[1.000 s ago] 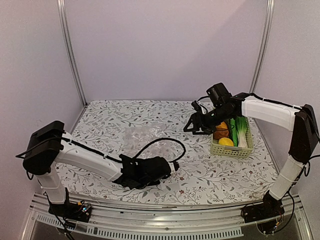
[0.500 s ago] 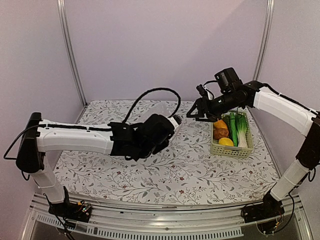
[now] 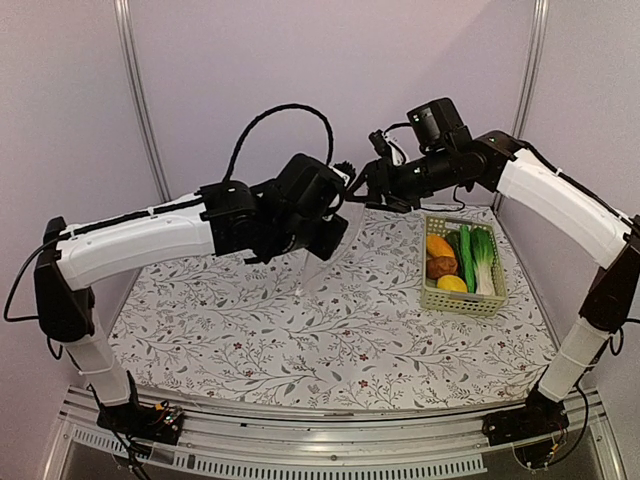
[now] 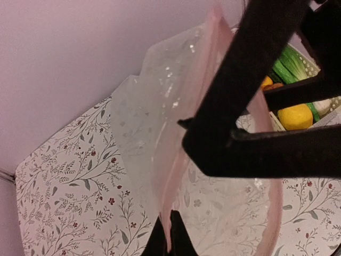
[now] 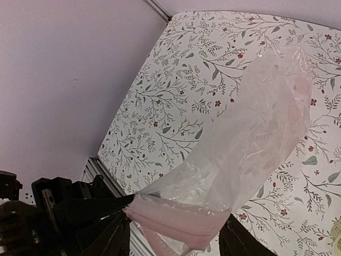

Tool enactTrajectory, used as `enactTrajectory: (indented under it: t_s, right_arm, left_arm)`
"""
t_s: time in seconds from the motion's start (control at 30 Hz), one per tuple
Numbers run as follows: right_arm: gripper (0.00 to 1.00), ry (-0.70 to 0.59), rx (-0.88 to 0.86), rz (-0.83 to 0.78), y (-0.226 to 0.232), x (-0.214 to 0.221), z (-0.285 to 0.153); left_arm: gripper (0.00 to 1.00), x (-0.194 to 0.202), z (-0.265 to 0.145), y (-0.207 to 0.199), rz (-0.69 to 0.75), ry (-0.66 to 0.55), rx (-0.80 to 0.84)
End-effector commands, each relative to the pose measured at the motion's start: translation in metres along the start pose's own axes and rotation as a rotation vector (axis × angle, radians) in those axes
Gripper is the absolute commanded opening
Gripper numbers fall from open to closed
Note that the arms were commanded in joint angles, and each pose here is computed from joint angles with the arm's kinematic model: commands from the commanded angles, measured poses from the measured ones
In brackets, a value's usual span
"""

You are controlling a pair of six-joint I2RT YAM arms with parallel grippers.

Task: Place the food in the zip-top bag and seal the zipper
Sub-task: Pick up the zipper food storage bag at the center of the board, then pass from the left arm to the right

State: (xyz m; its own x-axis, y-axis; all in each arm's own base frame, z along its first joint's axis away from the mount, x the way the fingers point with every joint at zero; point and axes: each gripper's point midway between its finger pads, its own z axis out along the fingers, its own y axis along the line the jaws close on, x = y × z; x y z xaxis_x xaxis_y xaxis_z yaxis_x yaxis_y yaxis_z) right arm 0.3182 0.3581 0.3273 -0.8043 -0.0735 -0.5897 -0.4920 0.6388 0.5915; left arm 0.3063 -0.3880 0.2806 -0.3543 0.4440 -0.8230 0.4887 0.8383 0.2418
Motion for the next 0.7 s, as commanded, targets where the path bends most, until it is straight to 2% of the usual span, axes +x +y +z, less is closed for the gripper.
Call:
enactTrajectory:
  t_s: [0.0, 0.23, 0.33, 0.47, 0.57, 0.6, 0.67]
  right_arm:
    - [0.54, 0.040, 0.178, 0.082, -0.033, 0.010, 0.013]
    - [0.57, 0.029, 0.205, 0.066, -0.020, 0.010, 0.010]
    - [0.48, 0.050, 0.248, 0.069, -0.031, 0.017, 0.014]
    - [0.46, 0.039, 0.239, 0.072, -0.030, 0.016, 0.018]
    - [0.11, 0.021, 0.255, 0.079, -0.034, 0.013, 0.019]
    - [0.01, 0.022, 0.245, 0.080, -0.033, 0.013, 0.022]
    - [0.00, 0.029, 0.206, 0.084, -0.027, 0.012, 0.028]
  left_arm:
    - [0.00, -0.003, 0.004, 0.001, -0.061, 0.021, 0.007]
    - [0.00, -0.014, 0.009, 0.008, -0.106, 0.016, -0.033]
    - [0.00, -0.019, 0.008, 0.008, -0.126, 0.006, -0.033]
    - [0.00, -0.020, 0.007, 0.011, -0.140, 0.005, -0.031]
    - [0.02, -0.018, 0.007, 0.012, -0.146, 0.013, -0.036]
    - [0.09, -0.016, 0.007, 0.013, -0.155, 0.019, -0.045]
    - [0.27, -0.011, 0.010, 0.015, -0.171, 0.033, -0.063]
